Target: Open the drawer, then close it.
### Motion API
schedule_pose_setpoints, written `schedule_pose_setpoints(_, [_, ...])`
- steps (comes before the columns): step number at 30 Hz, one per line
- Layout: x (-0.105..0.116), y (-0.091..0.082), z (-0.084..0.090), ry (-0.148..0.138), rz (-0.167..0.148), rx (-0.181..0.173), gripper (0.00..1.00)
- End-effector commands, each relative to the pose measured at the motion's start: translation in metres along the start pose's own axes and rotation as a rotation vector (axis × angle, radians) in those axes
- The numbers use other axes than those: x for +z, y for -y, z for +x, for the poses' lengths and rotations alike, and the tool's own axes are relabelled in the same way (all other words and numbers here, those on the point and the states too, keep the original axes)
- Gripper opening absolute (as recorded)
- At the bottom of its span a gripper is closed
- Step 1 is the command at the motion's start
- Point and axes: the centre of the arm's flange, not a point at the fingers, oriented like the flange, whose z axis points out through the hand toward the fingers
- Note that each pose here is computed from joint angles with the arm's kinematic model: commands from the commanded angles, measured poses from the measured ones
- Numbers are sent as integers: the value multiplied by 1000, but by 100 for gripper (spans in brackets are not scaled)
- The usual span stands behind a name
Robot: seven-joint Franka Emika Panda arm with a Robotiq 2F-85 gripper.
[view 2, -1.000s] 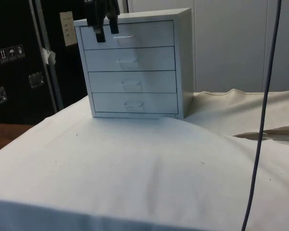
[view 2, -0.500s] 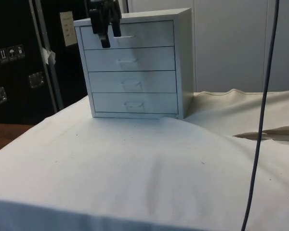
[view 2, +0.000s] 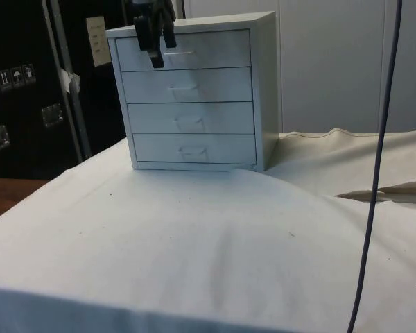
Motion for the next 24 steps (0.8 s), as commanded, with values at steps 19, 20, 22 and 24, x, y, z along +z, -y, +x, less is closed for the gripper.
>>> schedule_pose_setpoints(19, [13,3,-3,-14,-107,25,100])
schedule_pose_setpoints(20, [13,4,-1,-29,-122,28,100])
schedule_pose_setpoints(22, [16,4,-1,-30,-135,31,100])
schedule_pose_setpoints(24, [17,4,-1,-32,-148,34,100])
